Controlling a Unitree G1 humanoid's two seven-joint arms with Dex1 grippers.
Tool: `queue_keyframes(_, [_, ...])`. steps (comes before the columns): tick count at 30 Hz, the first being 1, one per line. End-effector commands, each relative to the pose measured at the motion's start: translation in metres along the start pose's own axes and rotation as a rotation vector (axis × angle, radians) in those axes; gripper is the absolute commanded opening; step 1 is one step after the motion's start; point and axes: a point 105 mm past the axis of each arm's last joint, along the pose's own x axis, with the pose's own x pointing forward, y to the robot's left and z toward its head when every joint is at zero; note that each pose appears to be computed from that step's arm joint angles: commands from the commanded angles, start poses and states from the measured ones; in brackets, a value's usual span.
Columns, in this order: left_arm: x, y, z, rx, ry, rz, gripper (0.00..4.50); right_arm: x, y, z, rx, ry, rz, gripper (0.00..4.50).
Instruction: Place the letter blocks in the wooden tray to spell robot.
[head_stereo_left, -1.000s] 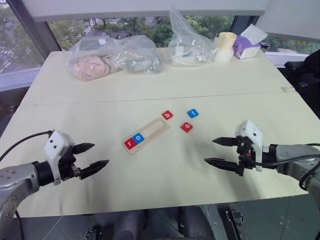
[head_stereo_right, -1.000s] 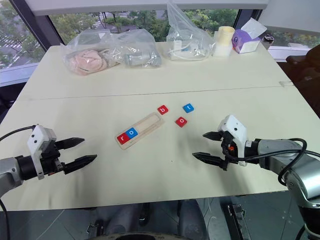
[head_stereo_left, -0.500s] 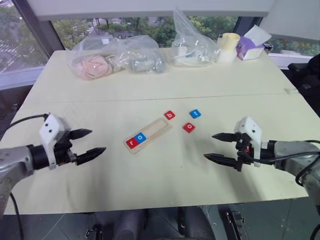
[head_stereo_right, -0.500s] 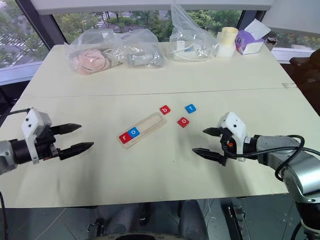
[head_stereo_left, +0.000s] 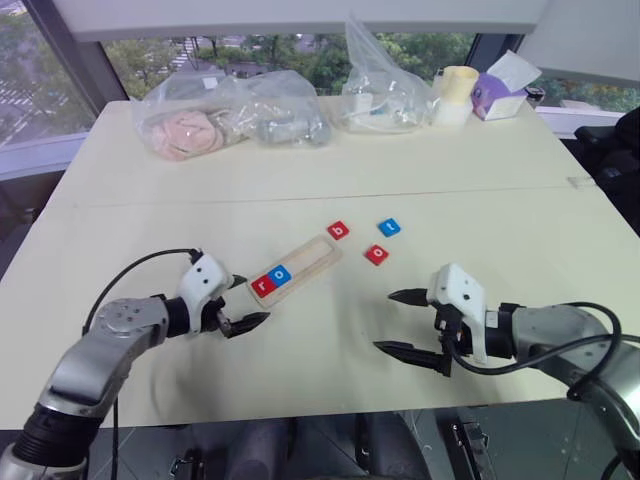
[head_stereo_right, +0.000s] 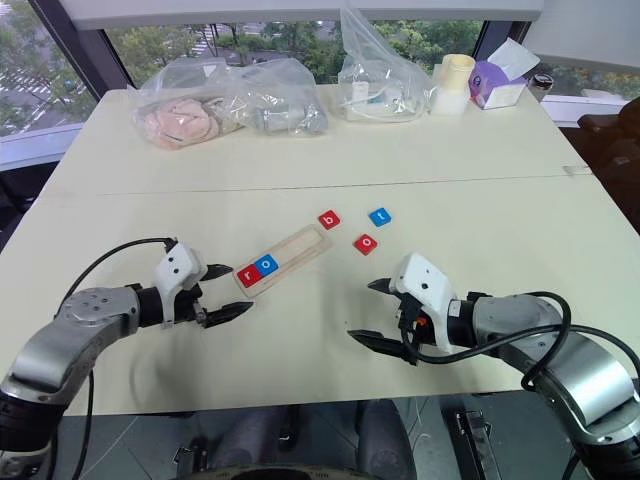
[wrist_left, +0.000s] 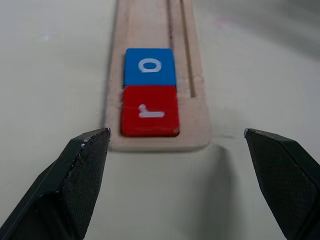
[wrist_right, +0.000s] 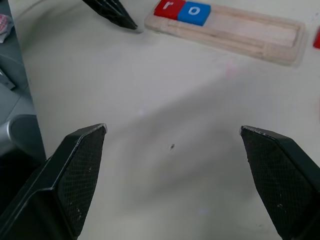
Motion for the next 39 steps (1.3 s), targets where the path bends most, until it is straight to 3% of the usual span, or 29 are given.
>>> queue_keyframes(1, [0.005, 0.003, -0.002, 0.034, 0.014, 0.038, 4.5, -0.001, 0.002, 0.011, -0.023, -0.044, -0.01, 4.4])
queue_keyframes(11, [0.025, 0.01, -0.007, 0.033, -0.009, 0.103, 4.5, 0.001, -0.003, 0.016, -0.026, -0.056, -0.028, 4.4])
queue_keyframes(16, [0.031, 0.0, -0.021, 0.043, 0.052, 0.069, 4.5, 0.001, -0.006, 0.016, -0.03, -0.058, -0.045, 4.4])
queue_keyframes(19, [0.03, 0.0, -0.021, 0.037, 0.052, 0.067, 3.73, -0.001, -0.007, 0.014, -0.029, -0.056, -0.05, 4.5])
queue_keyframes(20, [0.03, 0.0, -0.021, 0.038, 0.05, 0.068, 3.28, -0.001, -0.008, 0.014, -0.028, -0.055, -0.052, 4.5])
queue_keyframes(24, [0.03, 0.004, -0.013, 0.059, 0.03, 0.063, 3.13, -0.003, -0.009, 0.012, -0.024, -0.054, -0.062, 4.5])
queue_keyframes(28, [0.024, -0.005, 0.0, 0.169, -0.001, -0.081, 3.13, -0.008, -0.02, 0.011, 0.011, -0.081, -0.111, 4.5])
queue_keyframes(32, [0.018, 0.006, 0.014, 0.325, -0.02, -0.238, 3.13, -0.014, -0.034, 0.009, 0.057, -0.115, -0.167, 4.5])
queue_keyframes(35, [0.025, 0.02, 0.008, 0.465, 0.041, -0.325, 3.13, -0.015, -0.047, 0.008, 0.066, -0.148, -0.242, 4.5])
queue_keyframes(39, [0.047, 0.024, 0.02, 0.533, -0.017, -0.404, 3.13, -0.014, -0.049, 0.006, 0.071, -0.165, -0.291, 4.5])
